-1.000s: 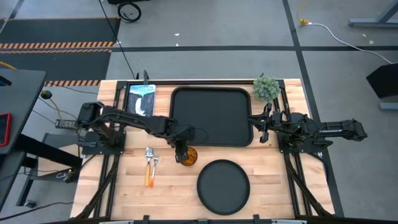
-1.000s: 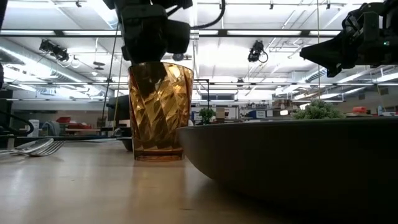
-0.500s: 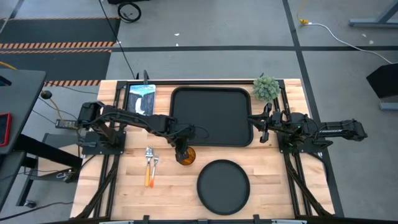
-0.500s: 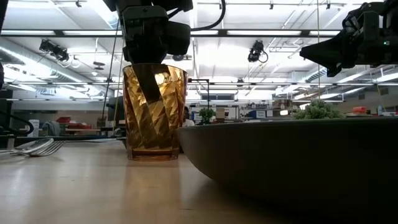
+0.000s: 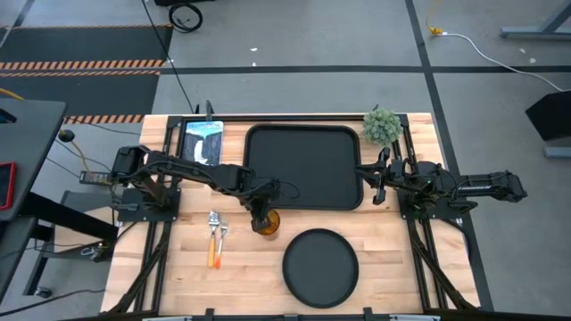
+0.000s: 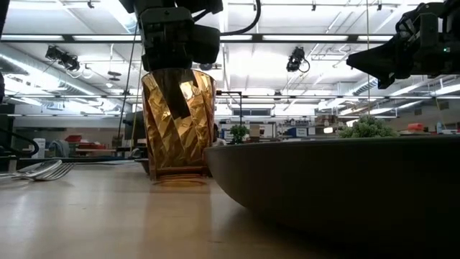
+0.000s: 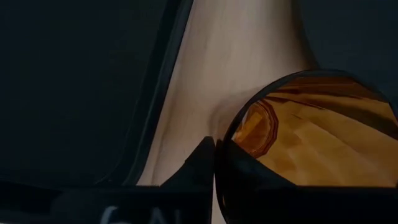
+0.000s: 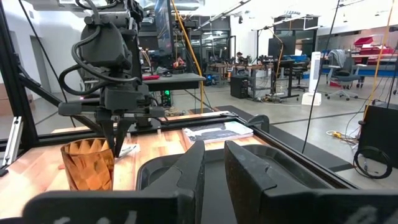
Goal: Pick and place plate/cup/fork/spoon on tray
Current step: Put the brown cup on the black tray
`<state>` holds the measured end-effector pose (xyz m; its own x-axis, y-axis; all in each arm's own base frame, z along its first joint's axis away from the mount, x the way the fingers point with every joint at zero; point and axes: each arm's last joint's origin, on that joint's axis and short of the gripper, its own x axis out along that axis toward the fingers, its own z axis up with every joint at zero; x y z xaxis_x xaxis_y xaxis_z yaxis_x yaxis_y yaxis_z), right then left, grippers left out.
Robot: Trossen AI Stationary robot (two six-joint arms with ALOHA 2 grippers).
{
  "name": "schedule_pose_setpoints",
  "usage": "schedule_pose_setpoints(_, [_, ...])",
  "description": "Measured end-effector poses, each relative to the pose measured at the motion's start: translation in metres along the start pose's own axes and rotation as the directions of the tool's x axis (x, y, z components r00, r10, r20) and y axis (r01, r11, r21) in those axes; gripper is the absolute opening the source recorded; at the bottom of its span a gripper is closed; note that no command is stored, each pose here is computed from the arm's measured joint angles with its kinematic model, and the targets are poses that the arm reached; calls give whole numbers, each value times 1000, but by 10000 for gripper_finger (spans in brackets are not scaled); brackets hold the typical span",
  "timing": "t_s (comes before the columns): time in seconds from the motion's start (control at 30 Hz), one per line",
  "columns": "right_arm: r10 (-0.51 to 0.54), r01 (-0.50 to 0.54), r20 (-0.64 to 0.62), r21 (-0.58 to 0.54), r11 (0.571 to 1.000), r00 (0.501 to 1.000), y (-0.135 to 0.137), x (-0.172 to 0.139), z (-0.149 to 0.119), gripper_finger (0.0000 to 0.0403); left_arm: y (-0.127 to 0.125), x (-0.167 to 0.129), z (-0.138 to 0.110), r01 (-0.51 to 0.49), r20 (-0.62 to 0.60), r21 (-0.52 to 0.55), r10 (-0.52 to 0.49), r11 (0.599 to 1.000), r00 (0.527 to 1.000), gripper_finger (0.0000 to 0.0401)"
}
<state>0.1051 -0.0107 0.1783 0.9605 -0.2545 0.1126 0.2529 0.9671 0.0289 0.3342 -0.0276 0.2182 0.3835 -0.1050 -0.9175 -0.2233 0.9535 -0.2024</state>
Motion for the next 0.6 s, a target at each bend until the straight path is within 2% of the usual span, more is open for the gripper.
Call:
schedule_pose_setpoints(0.17, [0,0,0,0,1000,1000,0,0,0,68,-1,-7,3,-8,-19,-5,8,1000,1000,18])
schedule_pose_setpoints(0.37, [0,0,0,0,1000,1000,0,0,0,68,-3,-29,24,-13,65,40,10,999,998,17])
schedule_pose_setpoints(0.6, [0,0,0,0,1000,1000,0,0,0,68,28,-45,52,-87,192,41,77,995,978,17])
